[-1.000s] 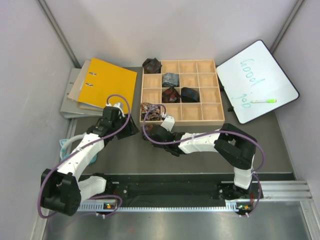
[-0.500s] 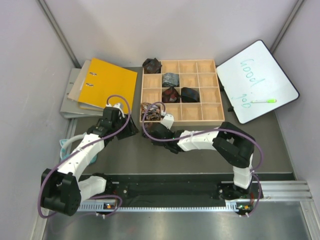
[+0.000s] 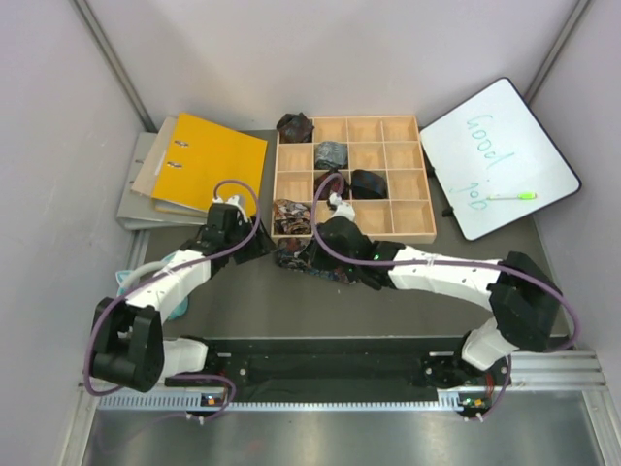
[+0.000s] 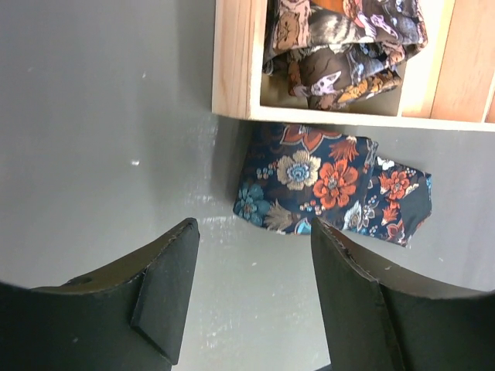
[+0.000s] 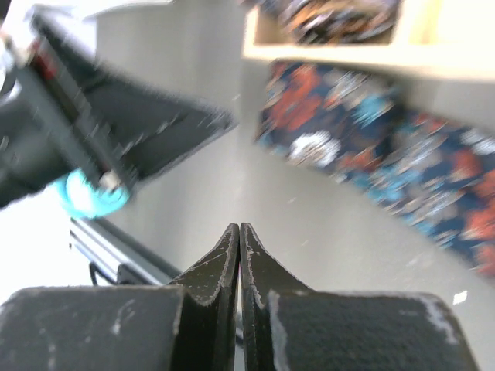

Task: Roll the ties
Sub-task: Roll the tie at the center of the board.

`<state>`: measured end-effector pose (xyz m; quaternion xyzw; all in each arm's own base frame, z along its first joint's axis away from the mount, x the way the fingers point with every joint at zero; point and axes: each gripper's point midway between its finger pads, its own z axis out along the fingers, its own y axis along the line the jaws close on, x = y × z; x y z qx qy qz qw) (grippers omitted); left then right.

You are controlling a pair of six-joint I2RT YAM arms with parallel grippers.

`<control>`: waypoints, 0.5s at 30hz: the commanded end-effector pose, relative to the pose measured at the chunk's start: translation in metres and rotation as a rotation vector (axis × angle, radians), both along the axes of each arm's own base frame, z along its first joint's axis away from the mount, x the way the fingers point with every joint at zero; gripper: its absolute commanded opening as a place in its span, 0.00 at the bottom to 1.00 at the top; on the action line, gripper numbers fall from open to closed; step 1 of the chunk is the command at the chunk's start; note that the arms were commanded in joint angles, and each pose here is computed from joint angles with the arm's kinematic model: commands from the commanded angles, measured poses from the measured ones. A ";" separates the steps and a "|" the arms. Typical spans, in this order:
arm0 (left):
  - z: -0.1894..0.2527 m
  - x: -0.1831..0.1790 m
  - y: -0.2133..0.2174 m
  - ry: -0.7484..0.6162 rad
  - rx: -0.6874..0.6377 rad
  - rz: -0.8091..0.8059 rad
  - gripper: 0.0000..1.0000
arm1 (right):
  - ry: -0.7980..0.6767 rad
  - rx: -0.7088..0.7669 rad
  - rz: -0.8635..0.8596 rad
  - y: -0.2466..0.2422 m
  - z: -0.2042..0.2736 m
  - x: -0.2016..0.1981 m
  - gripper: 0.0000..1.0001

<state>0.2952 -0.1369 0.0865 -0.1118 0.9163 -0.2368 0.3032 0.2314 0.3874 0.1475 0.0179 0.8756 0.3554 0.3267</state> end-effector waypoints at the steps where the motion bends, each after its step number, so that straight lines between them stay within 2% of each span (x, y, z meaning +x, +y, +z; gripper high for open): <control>1: 0.005 0.018 -0.009 -0.066 -0.036 -0.018 0.64 | 0.050 0.012 0.053 -0.003 -0.005 0.026 0.00; 3: 0.006 0.020 -0.011 -0.066 -0.045 -0.025 0.64 | 0.079 0.022 0.076 0.000 -0.002 0.038 0.00; 8: 0.003 0.023 -0.017 -0.074 -0.070 -0.047 0.64 | 0.151 0.000 0.083 0.001 -0.031 0.058 0.00; 15: -0.009 0.022 -0.022 -0.063 -0.081 -0.078 0.64 | 0.256 -0.028 0.123 0.002 -0.087 0.044 0.00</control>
